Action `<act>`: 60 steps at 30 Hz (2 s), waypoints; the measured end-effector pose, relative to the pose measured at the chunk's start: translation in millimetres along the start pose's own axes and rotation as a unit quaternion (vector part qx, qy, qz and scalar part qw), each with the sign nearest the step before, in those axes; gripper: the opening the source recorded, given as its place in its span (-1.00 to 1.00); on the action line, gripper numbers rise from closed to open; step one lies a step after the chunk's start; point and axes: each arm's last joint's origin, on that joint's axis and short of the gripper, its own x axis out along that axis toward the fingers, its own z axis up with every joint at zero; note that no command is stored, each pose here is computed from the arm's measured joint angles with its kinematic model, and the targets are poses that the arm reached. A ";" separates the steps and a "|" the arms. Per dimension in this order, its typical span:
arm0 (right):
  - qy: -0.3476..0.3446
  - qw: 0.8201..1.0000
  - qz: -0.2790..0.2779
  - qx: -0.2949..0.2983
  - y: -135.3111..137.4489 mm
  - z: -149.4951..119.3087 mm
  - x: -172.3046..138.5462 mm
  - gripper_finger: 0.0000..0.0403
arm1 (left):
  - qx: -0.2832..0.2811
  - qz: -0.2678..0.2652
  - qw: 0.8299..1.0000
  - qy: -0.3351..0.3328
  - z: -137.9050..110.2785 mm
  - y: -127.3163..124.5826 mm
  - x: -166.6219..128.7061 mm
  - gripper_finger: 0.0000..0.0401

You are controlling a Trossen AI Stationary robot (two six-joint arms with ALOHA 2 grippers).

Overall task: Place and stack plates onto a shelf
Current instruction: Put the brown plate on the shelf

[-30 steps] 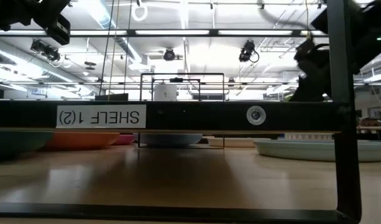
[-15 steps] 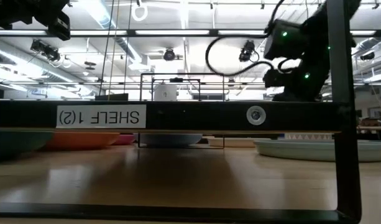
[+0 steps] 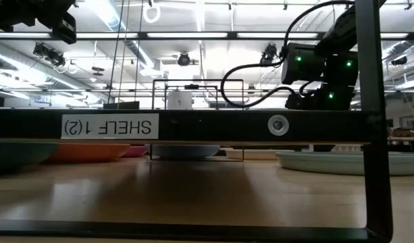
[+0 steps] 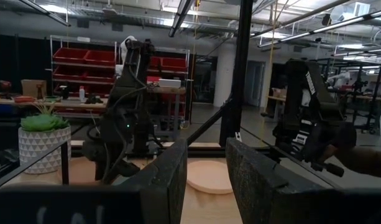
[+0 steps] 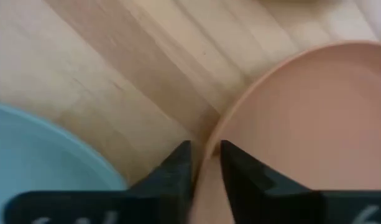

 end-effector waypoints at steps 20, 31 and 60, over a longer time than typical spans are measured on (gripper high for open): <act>-0.074 0.956 0.112 -0.260 77.7 -27.6 -111.4 -0.92 | -0.007 0.000 1.000 0.000 0.1 0.0 0.0 -0.41; -0.181 0.876 0.167 -0.414 144.4 -25.5 -118.3 -0.91 | -0.012 0.000 1.000 -0.001 0.2 0.0 0.0 -0.41; -0.190 0.809 0.161 -0.533 168.7 67.6 -56.1 -0.82 | -0.060 0.002 0.998 0.019 -3.9 0.1 -0.1 -0.41</act>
